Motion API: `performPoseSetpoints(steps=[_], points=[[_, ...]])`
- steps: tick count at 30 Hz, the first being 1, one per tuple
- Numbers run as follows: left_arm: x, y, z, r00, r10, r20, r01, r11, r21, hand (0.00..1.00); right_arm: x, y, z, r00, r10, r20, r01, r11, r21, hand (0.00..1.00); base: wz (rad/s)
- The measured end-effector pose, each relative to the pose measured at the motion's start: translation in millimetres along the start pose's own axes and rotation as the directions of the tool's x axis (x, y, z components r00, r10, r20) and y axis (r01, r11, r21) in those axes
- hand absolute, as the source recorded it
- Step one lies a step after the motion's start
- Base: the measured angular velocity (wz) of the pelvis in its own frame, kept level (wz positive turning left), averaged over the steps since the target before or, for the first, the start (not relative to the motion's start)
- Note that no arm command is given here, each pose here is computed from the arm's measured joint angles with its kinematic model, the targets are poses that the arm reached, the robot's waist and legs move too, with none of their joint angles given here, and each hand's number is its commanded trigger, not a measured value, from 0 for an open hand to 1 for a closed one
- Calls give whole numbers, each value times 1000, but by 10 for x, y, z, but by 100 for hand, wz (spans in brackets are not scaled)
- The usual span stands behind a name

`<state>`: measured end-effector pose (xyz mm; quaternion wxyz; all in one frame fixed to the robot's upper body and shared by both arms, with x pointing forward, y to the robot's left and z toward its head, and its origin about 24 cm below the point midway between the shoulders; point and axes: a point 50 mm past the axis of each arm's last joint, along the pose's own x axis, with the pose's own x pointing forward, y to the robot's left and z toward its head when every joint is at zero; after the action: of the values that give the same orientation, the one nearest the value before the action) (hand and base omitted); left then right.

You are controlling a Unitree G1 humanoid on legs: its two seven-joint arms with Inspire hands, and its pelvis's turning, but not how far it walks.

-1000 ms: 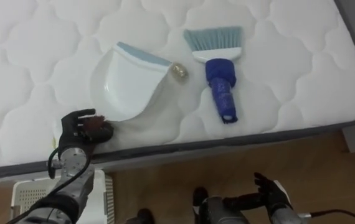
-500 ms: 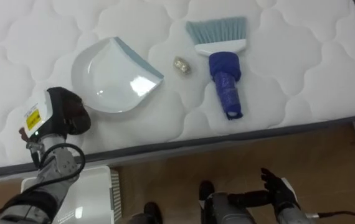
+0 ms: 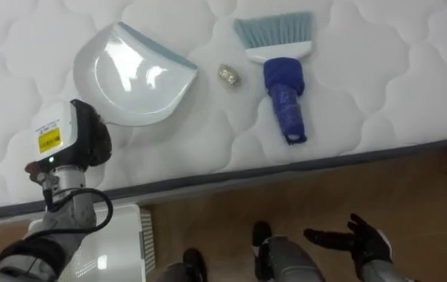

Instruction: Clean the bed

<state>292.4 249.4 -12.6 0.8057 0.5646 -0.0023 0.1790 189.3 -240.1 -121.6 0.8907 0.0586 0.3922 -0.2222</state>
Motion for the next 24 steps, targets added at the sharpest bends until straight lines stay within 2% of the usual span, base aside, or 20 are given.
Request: performPoseSetpoints(steps=[2, 4, 8, 12, 14, 18, 20, 24], points=[[2, 23, -22, 1000, 16, 11, -16, 1000, 19, 100, 26, -8, 127, 998, -57, 11, 55, 985, 164, 0, -5], [-2, 29, -21, 999, 27, 27, -28, 999, 30, 100, 38, -24, 218, 994, -108, 16, 100, 959, 264, 0, 7], [-9, 51, -2, 995, 78, 67, -81, 995, 55, 100, 32, -44, 485, 973, -209, 93, 164, 921, 353, 0, -1], [-73, 21, -9, 991, 73, 114, -84, 992, 95, 100, 1, -23, 654, 944, -284, 170, 224, 926, 303, 0, -4], [-124, -25, -7, 990, 45, 135, -61, 991, 116, 100, -27, 32, 809, 910, -323, 261, 269, 937, 222, 0, -4], [-234, -109, -13, 988, -5, 155, -17, 990, 139, 100, -114, 179, 1107, 840, -337, 426, 297, 941, 160, 0, -1], [-295, -146, -32, 987, -30, 160, 5, 989, 150, 100, -190, 252, 1279, 778, -344, 525, 314, 938, 149, 0, 0], [-300, -153, -31, 987, -32, 157, 8, 988, 155, 100, -279, 390, 1417, 703, -315, 638, 334, 938, 94, 0, -2]])
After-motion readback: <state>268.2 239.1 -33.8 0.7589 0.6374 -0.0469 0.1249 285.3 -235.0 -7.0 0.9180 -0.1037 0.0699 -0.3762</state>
